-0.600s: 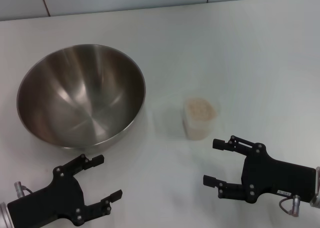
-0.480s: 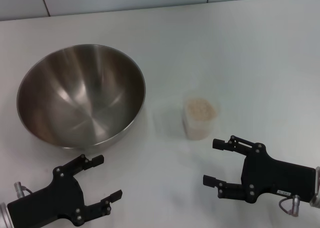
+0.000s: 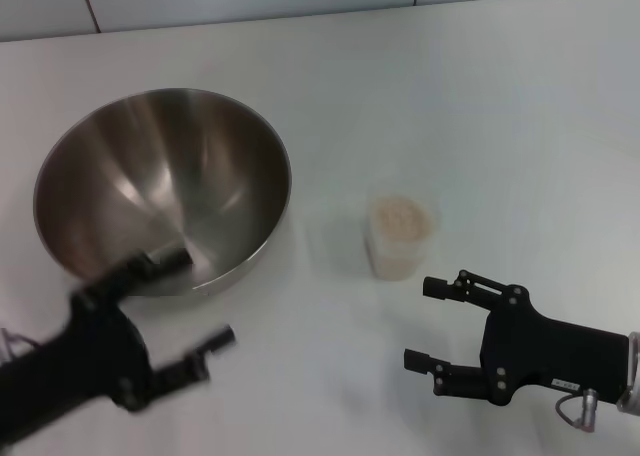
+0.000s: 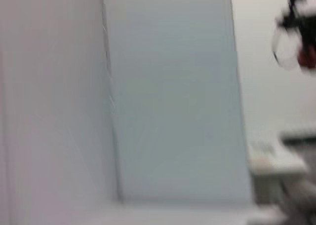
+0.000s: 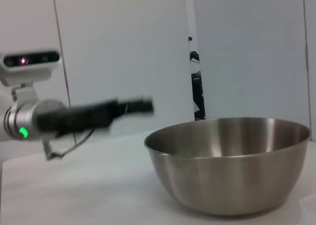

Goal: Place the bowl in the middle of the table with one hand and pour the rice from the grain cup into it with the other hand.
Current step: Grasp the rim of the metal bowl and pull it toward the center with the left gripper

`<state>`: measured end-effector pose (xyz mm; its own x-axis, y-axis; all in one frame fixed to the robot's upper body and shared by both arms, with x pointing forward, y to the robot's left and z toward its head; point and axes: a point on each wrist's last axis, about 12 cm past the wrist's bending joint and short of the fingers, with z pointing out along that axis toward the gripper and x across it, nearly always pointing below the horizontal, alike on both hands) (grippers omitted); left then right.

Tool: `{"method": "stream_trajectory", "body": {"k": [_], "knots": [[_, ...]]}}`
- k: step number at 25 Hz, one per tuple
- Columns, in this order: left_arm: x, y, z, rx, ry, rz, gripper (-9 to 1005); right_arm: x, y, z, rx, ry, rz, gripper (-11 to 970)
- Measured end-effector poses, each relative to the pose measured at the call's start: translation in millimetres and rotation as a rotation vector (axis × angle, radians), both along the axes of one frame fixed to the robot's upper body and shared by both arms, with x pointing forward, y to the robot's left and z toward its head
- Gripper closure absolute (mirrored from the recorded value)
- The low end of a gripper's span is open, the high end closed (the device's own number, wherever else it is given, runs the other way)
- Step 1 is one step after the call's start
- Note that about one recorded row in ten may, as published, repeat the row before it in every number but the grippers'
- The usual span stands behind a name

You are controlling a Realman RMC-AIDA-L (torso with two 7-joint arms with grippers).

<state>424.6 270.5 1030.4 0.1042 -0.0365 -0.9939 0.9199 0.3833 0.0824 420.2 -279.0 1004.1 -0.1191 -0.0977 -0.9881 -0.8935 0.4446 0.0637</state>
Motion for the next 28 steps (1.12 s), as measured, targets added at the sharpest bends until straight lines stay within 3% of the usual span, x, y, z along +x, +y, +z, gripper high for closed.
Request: {"method": "stream_trajectory", "body": {"k": [1,4,6,7,10,11,12,16,21,25,26,28], "knots": [[7.7,5,9.0,-0.078,0.001,0.060,185,0.2,0,0.1,0.001,0.000,0.001,133],[21.2,14,17.4,-0.150,0.047,0.142,188,0.2,0,0.1,0.001,0.000,0.001,134],[46.4,35,27.5,-0.216,0.137,0.289,190,0.3,0,0.1,0.001,-0.001,0.001,134],[46.4,35,27.5,-0.216,0.137,0.289,191,0.3,0,0.1,0.001,-0.001,0.001,134],[69.0,51,34.1,-0.224,0.204,0.402,194,0.5,1,0.3,0.002,-0.001,0.002,134],[85.4,60,40.0,-0.212,0.260,0.450,195,1.0,1,1.0,0.005,-0.004,0.005,134],[85.4,60,40.0,-0.212,0.260,0.450,196,1.0,1,1.0,0.005,-0.004,0.005,134],[112.9,66,51.4,-0.110,0.343,0.484,200,2.3,2,2.0,0.010,-0.003,0.009,134],[130.5,61,61.6,0.016,0.386,0.464,205,3.5,2,2.5,0.013,-0.003,0.011,135],[134.9,58,64.3,0.075,0.389,0.458,209,3.5,2,2.6,0.013,-0.002,0.012,135],[138.6,55,65.6,0.148,0.391,0.463,210,3.5,2,2.6,0.014,-0.002,0.012,135],[140.7,53,66.1,0.189,0.393,0.469,212,3.5,2,2.6,0.014,-0.002,0.012,135]]}}
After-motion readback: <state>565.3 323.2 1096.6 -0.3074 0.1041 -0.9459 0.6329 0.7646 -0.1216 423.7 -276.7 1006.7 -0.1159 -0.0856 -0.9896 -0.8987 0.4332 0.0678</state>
